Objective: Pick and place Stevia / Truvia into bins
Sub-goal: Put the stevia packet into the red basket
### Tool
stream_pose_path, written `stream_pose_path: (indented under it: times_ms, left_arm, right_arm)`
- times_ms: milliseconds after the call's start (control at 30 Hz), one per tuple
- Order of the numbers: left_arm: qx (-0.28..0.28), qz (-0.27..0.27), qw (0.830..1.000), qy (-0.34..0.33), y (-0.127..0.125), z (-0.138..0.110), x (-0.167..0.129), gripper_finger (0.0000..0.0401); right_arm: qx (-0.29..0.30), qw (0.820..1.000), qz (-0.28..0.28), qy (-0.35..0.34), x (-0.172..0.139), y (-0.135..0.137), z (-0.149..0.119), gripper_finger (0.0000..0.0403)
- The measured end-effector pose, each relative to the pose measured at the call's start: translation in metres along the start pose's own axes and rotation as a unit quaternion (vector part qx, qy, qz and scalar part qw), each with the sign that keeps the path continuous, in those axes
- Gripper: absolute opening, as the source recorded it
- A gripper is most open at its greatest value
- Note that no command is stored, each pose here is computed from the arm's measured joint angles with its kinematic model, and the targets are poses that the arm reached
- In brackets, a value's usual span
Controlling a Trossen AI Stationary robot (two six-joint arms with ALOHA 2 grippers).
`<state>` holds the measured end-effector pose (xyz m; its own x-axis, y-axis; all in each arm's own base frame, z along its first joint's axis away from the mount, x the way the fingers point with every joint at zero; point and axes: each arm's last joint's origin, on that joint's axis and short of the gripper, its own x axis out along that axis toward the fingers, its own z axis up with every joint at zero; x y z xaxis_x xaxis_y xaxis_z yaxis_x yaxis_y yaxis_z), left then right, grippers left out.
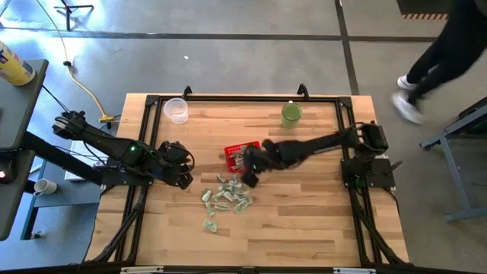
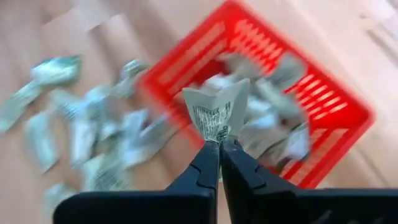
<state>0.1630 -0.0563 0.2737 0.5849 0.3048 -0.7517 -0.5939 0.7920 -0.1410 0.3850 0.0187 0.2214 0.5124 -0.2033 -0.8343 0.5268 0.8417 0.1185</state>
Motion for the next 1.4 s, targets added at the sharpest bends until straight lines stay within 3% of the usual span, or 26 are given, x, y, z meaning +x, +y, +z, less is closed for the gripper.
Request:
stream_pose_path:
  times_ms: [267,433,533,733,1033,1400]
  left_arm:
    - [-0.008,-0.012,1.000,-0.010,-0.003,0.002,0.000,0.0175]
    - [-0.011,-0.012,1.000,-0.010,-0.003,0.002,0.000,0.0175]
    - [-0.015,-0.012,1.000,-0.010,-0.003,0.002,0.000,0.0175]
    - [-0.019,-0.006,1.000,-0.017,-0.002,0.002,0.000,0.0175]
    - [-0.019,0.002,0.999,-0.028,-0.002,0.003,0.000,0.0175]
    - [-0.019,0.003,0.999,-0.029,-0.002,0.003,0.000,0.0175]
  right_arm:
    - [0.050,0.999,0.009,0.007,0.015,-0.046,0.028,0.0075]
    - [0.042,0.999,0.026,0.016,0.016,-0.051,0.031,0.0131]
    - [0.037,0.999,0.015,0.006,0.015,-0.048,0.030,0.0142]
    - [0.026,1.000,-0.005,-0.006,0.022,-0.044,0.028,0.0109]
    - [0.030,0.999,-0.008,0.020,0.060,-0.046,0.020,0.0008]
    - [0.026,0.999,0.011,0.025,0.063,-0.042,0.019,0.0011]
